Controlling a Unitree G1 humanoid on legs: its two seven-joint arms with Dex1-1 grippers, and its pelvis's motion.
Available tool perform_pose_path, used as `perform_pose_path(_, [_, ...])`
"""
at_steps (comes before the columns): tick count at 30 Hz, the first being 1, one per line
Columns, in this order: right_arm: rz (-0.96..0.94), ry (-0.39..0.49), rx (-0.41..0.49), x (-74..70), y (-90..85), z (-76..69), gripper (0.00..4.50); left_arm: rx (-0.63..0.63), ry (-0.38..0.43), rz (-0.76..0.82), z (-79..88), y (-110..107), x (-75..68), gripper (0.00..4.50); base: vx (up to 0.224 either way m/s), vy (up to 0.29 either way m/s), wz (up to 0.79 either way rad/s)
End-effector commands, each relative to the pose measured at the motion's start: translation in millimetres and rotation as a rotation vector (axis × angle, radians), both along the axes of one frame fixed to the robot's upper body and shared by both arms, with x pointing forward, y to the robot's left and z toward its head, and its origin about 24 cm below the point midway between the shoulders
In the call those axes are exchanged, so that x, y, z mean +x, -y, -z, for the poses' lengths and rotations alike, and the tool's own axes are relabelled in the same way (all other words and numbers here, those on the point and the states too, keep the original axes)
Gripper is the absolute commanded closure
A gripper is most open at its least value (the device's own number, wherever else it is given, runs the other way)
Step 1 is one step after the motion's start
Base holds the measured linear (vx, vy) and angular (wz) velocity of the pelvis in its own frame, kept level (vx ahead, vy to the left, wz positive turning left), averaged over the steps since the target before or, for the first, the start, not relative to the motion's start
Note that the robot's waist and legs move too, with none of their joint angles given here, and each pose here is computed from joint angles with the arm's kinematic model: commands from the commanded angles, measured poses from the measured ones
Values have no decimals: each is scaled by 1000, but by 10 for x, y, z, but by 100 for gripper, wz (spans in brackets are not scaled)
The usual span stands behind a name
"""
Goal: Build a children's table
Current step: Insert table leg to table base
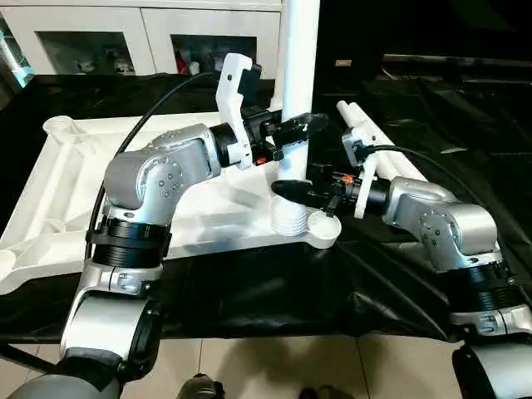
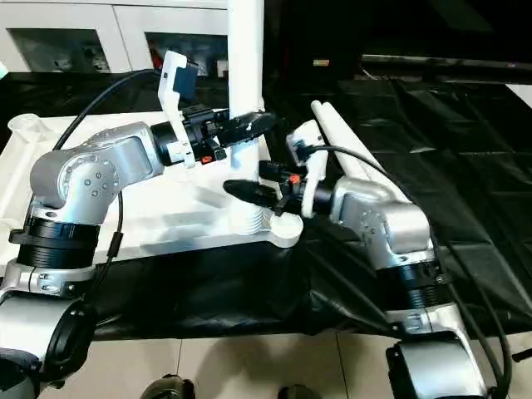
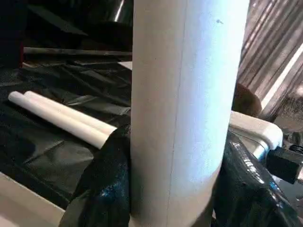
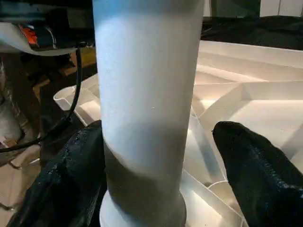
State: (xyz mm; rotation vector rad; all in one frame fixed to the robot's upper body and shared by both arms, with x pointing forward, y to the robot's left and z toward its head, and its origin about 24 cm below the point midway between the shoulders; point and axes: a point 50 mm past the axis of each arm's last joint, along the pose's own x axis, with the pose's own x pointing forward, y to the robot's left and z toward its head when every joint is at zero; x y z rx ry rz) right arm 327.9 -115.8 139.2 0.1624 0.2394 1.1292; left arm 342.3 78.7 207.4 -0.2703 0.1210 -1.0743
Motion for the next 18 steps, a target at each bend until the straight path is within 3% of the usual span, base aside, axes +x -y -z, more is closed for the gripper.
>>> perform_pose_path(1, [0, 5, -36, -15, 24, 24, 78, -27, 20, 21, -102, 25, -17, 262, 0, 0, 0])
perform_pose_path(5, [-11, -6, -45, -26, 12, 40, 78, -36, 25, 34, -114, 25, -28, 262, 0, 0, 0])
perform_pose_path(14, [-135, -42, -68, -103, 74, 37, 78, -68, 17, 271, -168, 40, -208, 262, 0, 0, 0])
perform_pose_path(18, [-155, -48, -73, -117, 76, 38, 78, -58, 13, 301, -153, 57, -238, 262, 0, 0, 0])
